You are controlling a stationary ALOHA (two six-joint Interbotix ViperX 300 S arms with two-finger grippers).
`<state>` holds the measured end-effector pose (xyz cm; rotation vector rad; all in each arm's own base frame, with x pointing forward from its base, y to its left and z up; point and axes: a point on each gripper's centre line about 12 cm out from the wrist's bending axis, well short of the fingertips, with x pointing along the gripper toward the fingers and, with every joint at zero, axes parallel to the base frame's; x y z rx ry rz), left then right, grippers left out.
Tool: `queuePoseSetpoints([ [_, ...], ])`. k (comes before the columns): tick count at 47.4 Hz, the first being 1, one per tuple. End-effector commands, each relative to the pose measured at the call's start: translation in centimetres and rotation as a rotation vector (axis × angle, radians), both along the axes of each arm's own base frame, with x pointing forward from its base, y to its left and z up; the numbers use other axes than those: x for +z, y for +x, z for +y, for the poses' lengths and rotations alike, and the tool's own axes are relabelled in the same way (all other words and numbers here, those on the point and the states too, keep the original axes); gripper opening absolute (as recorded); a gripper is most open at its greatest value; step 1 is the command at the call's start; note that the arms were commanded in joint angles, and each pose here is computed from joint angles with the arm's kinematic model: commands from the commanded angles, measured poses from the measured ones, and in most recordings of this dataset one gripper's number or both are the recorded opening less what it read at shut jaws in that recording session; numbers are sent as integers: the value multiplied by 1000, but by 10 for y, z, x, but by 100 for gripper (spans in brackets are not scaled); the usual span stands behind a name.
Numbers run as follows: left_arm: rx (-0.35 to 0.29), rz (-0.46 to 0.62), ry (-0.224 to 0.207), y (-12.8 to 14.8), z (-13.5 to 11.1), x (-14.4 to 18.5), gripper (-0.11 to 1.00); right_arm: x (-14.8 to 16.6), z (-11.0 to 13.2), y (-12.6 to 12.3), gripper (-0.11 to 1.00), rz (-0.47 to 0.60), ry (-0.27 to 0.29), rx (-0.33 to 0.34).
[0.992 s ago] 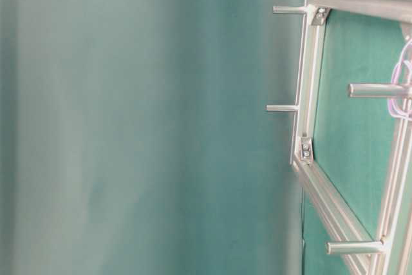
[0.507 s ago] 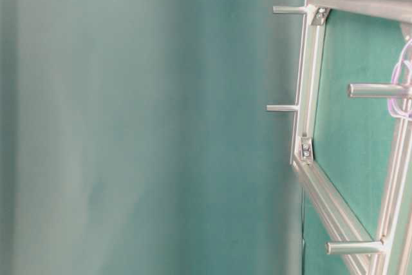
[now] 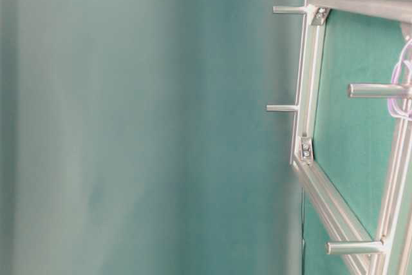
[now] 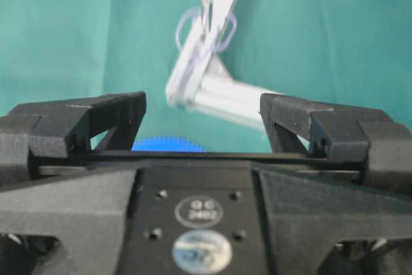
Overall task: Find the location of the shaft and insert the gear.
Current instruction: 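Open the right gripper and move it toward the blue gear, then lower the right gripper over the blue gear hub and close on it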
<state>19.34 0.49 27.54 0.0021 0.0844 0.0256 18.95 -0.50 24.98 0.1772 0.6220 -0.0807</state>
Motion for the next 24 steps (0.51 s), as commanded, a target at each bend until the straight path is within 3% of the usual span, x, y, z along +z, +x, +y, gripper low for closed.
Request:
queuePoseSetpoints([
  [1, 8, -20, -2, 3, 2, 9, 1, -1, 0, 3, 91, 41, 5, -1],
  [11, 16, -11, -4, 4, 3, 7, 1, -14, 0, 2, 91, 152, 7, 0],
  [24, 27, 6, -6, 3, 5, 5, 1, -19, 6, 0, 91, 196, 11, 25],
])
